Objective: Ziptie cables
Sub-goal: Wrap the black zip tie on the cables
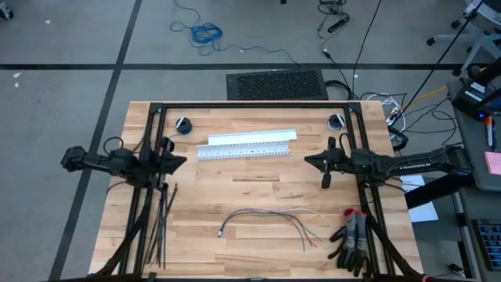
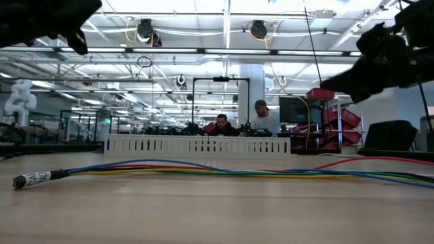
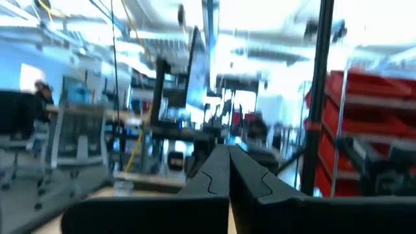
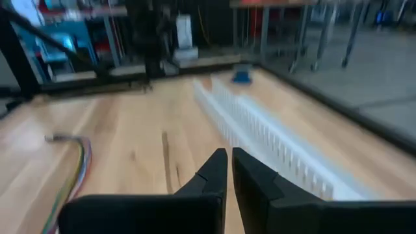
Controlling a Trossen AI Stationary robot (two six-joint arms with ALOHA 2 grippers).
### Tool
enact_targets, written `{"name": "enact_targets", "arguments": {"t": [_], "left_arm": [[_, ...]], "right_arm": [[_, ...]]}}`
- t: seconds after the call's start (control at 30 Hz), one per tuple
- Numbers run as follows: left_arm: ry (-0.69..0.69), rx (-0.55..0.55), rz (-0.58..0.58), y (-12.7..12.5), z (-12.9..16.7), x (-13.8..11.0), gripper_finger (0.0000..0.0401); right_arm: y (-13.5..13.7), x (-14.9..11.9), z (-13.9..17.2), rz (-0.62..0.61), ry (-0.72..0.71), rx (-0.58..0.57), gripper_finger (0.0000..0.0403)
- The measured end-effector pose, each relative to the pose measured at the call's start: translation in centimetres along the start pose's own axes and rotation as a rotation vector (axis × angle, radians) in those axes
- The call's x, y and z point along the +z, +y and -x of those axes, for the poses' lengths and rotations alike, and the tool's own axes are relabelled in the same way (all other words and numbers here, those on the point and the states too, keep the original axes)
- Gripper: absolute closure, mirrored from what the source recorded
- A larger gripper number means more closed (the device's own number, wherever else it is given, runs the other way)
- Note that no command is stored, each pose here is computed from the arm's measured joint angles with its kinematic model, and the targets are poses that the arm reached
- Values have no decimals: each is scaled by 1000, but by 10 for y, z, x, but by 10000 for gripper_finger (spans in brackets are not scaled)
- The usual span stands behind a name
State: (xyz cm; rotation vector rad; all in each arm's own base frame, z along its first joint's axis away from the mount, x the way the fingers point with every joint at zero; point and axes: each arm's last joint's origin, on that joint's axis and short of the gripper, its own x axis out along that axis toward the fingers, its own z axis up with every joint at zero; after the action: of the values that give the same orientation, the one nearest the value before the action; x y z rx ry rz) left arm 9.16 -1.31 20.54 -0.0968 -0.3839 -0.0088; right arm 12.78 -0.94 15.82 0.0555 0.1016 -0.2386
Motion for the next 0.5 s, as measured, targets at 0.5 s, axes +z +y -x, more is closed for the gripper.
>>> {"name": "enact_targets", "arguments": {"t": [0.5], "left_arm": [[138,169,-190,6,1,-14,401]], "right_arm": [[-5,21,1,68,-216,-109,385]]}}
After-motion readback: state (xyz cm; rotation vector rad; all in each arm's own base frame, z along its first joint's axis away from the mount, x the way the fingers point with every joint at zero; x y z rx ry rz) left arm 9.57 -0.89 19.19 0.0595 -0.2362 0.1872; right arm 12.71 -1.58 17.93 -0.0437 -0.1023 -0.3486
